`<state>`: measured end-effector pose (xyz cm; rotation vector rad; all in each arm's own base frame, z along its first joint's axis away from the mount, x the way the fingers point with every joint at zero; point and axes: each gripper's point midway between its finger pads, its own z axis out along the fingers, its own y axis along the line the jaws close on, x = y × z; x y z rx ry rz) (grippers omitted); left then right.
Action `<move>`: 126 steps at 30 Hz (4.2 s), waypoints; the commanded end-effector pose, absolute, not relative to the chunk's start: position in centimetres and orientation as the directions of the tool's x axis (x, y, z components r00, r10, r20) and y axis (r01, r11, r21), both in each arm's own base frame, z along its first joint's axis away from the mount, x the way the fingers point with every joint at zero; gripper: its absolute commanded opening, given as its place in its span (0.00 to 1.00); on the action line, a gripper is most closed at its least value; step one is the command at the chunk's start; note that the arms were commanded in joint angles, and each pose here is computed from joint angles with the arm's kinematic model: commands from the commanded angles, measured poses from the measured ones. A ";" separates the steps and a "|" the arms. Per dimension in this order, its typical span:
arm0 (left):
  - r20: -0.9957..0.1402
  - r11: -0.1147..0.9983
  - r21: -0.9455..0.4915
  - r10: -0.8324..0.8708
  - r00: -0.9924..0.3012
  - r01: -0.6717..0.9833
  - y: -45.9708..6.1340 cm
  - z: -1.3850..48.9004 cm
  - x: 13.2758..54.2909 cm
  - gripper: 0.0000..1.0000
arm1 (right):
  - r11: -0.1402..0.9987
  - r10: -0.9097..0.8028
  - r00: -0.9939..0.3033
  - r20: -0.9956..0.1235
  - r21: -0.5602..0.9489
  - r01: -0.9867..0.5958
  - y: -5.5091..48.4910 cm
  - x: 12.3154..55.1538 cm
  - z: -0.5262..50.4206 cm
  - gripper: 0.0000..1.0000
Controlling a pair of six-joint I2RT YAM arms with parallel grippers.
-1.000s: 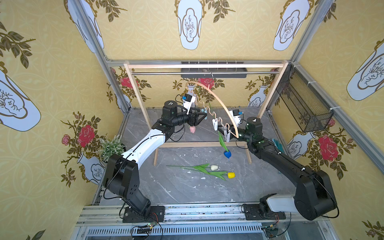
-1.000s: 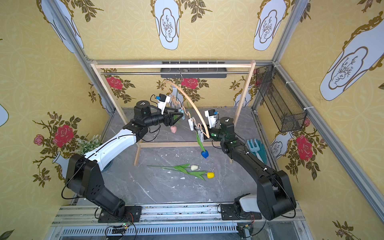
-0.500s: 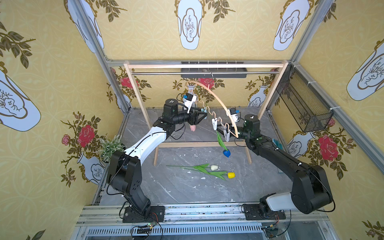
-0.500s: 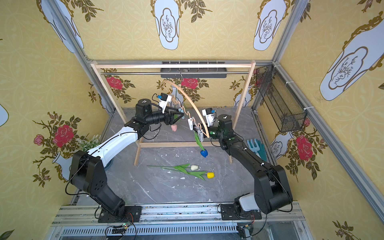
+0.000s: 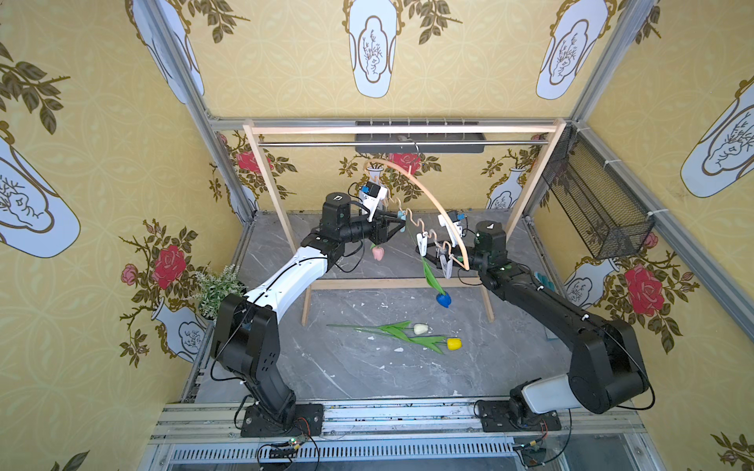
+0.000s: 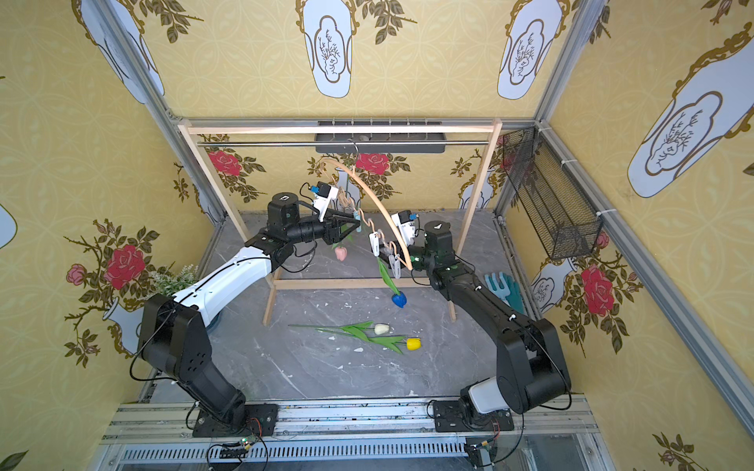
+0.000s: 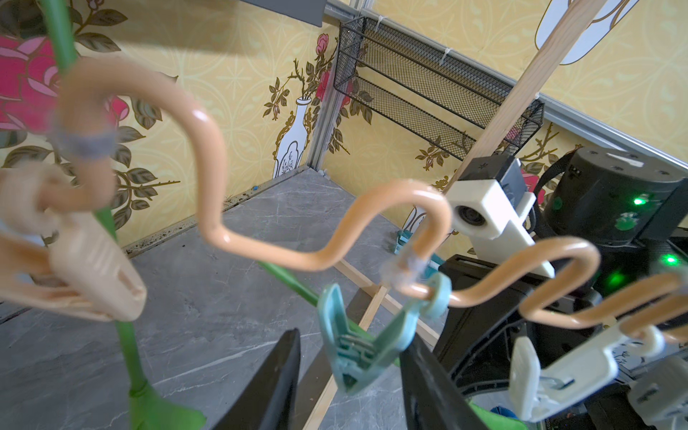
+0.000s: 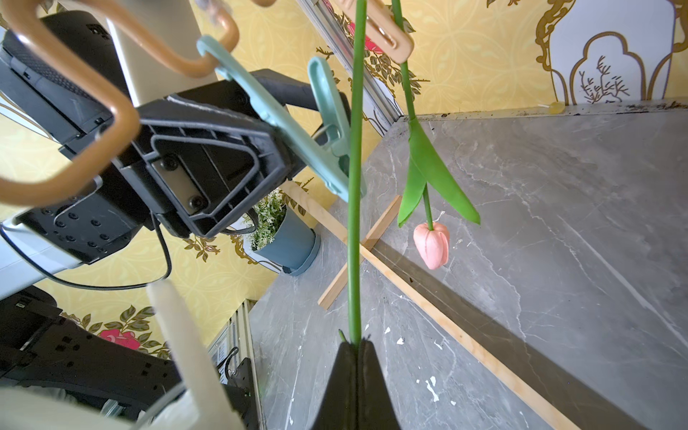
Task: Dry the flowers on a clothes hanger
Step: Open the clamp at the hanger, then clamp the flower onto the hanger.
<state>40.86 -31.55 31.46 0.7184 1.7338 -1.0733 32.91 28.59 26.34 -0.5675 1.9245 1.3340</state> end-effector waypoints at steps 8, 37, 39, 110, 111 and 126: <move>-0.932 0.451 -0.323 0.003 -0.363 0.832 -31.5 31.6 41.2 0.64 | 0.362 0.032 -0.625 -0.780 0.592 -0.720 28.8 32.9 26.8 0.00; -0.917 0.454 -0.381 -0.074 -0.392 0.806 -31.2 31.7 41.2 0.27 | 0.464 0.171 -0.596 -0.784 0.598 -0.654 27.4 34.1 26.5 0.00; -0.905 0.470 -0.415 -0.127 -0.406 0.779 -30.8 31.9 41.4 0.26 | 0.448 0.210 -0.593 -0.777 0.616 -0.648 27.5 34.1 26.7 0.00; -0.786 0.468 -0.618 -0.334 -0.521 0.632 -31.5 29.6 41.0 0.16 | 0.319 0.361 -0.475 -0.803 0.585 -0.746 32.5 34.4 30.8 0.00; -0.786 0.468 -0.618 -0.334 -0.521 0.632 -31.5 29.6 41.0 0.16 | 0.319 0.363 -0.475 -0.802 0.585 -0.745 32.5 34.5 30.9 0.00; -0.770 0.454 -0.637 -0.340 -0.540 0.623 -31.6 29.2 40.9 0.28 | 0.303 0.371 -0.494 -0.786 0.605 -0.736 32.2 34.4 30.5 0.00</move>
